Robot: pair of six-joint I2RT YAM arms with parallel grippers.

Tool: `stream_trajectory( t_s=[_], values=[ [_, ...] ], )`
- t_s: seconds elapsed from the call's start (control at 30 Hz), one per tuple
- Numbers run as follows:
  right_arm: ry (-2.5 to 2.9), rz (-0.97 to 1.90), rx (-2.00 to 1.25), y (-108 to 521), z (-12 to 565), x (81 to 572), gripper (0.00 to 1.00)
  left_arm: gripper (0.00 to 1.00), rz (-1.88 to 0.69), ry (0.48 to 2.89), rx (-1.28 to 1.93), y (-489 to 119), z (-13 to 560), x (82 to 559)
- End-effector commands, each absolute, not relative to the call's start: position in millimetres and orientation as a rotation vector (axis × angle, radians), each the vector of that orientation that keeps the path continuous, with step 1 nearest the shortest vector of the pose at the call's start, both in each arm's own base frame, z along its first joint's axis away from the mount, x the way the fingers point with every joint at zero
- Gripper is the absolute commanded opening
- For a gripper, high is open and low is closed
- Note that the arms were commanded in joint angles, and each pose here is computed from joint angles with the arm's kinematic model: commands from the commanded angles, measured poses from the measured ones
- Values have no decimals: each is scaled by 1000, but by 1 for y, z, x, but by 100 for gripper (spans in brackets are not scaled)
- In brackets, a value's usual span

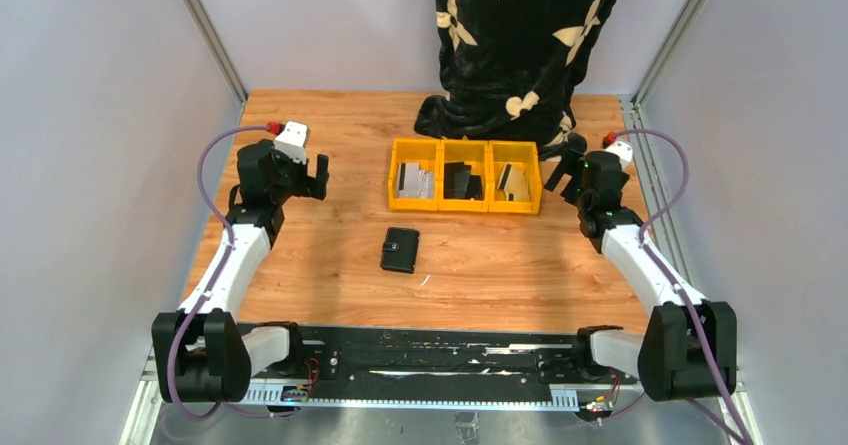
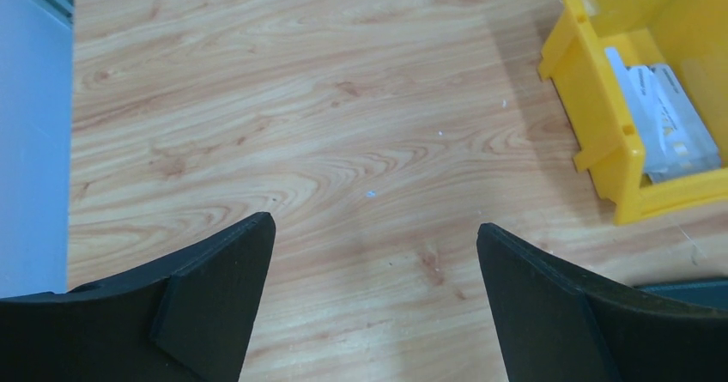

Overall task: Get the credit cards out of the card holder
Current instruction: Pick up the card holder from the center of the board.

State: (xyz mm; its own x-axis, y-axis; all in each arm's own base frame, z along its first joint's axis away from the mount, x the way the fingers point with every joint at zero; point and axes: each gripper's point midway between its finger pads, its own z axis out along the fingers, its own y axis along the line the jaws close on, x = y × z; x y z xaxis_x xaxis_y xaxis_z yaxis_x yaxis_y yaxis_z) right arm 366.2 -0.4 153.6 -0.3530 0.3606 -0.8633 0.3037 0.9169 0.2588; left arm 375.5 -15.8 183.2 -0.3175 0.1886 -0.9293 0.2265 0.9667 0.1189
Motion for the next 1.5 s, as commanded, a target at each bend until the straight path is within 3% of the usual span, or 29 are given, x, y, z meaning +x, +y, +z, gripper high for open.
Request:
stream_trajectory(
  t_s=[0.0,0.43,0.73,1.13,1.47],
  values=[
    [2216,170,320,66,130,339,100,100,-136,2061,359,-25,163,355],
    [2318,257,-208,274,98,276,100,100,-135,2103,333,-23,174,342],
    [2371,280,-447,374,63,250,100,100,-171,2113,345,-28,176,333],
    [2414,58,-423,381,25,257,100,100,-210,2083,381,-36,192,328],
    [2431,83,-470,378,14,242,100,100,-233,2088,368,-38,192,329]
  ],
)
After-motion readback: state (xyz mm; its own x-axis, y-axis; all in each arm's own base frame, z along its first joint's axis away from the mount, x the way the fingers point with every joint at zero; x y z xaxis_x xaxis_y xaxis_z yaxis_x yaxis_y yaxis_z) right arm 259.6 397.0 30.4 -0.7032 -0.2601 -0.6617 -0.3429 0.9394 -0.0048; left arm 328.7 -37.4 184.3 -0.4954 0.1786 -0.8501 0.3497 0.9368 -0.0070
